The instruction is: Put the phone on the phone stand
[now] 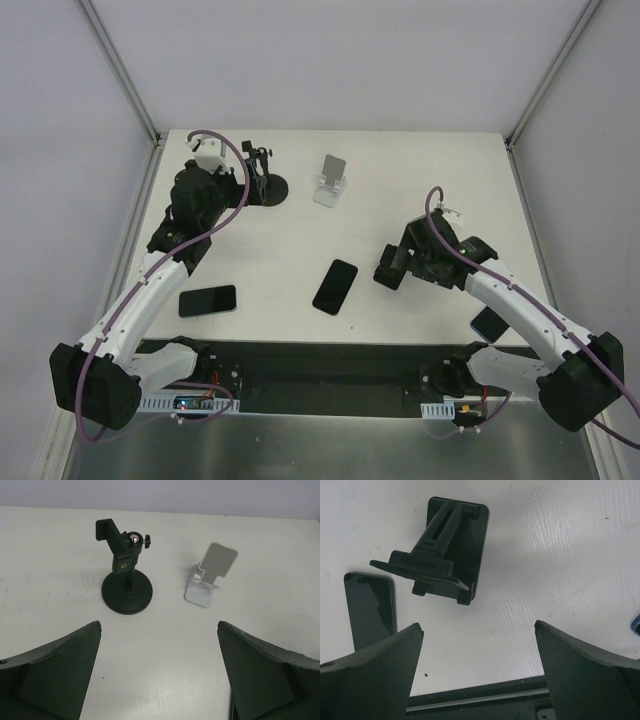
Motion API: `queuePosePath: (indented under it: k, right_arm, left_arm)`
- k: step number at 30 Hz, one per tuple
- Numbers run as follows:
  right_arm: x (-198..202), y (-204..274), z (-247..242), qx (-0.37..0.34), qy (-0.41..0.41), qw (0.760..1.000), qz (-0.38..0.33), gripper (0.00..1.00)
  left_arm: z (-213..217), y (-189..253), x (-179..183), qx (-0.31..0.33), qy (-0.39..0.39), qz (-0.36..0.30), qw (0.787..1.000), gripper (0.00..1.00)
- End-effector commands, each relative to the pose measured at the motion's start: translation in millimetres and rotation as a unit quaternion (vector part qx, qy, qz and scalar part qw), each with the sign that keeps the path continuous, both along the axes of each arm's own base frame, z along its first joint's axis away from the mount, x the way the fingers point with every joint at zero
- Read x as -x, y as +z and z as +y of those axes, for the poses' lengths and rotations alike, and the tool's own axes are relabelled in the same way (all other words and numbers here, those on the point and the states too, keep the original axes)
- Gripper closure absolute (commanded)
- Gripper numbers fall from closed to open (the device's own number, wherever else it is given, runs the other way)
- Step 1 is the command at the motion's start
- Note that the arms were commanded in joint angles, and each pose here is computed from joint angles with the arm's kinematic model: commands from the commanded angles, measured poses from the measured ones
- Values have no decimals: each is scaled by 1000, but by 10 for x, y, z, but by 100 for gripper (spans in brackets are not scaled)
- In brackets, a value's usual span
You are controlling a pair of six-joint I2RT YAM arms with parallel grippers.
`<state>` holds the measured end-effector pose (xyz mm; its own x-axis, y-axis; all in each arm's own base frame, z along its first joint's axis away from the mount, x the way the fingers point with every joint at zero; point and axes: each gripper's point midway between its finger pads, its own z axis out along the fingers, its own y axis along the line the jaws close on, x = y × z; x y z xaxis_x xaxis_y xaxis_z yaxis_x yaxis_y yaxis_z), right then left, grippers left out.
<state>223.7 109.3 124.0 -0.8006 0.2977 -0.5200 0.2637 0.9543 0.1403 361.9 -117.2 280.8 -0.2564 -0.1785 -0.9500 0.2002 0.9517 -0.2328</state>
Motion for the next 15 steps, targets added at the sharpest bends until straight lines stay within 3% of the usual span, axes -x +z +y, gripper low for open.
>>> queuePosePath:
  k: [1, 15]
  right_arm:
    - [-209, 28, 139, -38, -58, 996, -59, 4]
    - [-586, -169, 279, 29, -71, 996, -41, 4]
  left_arm:
    - [-57, 155, 69, 5, -20, -31, 999, 1]
    - [-239, 208, 145, 32, -69, -27, 997, 1]
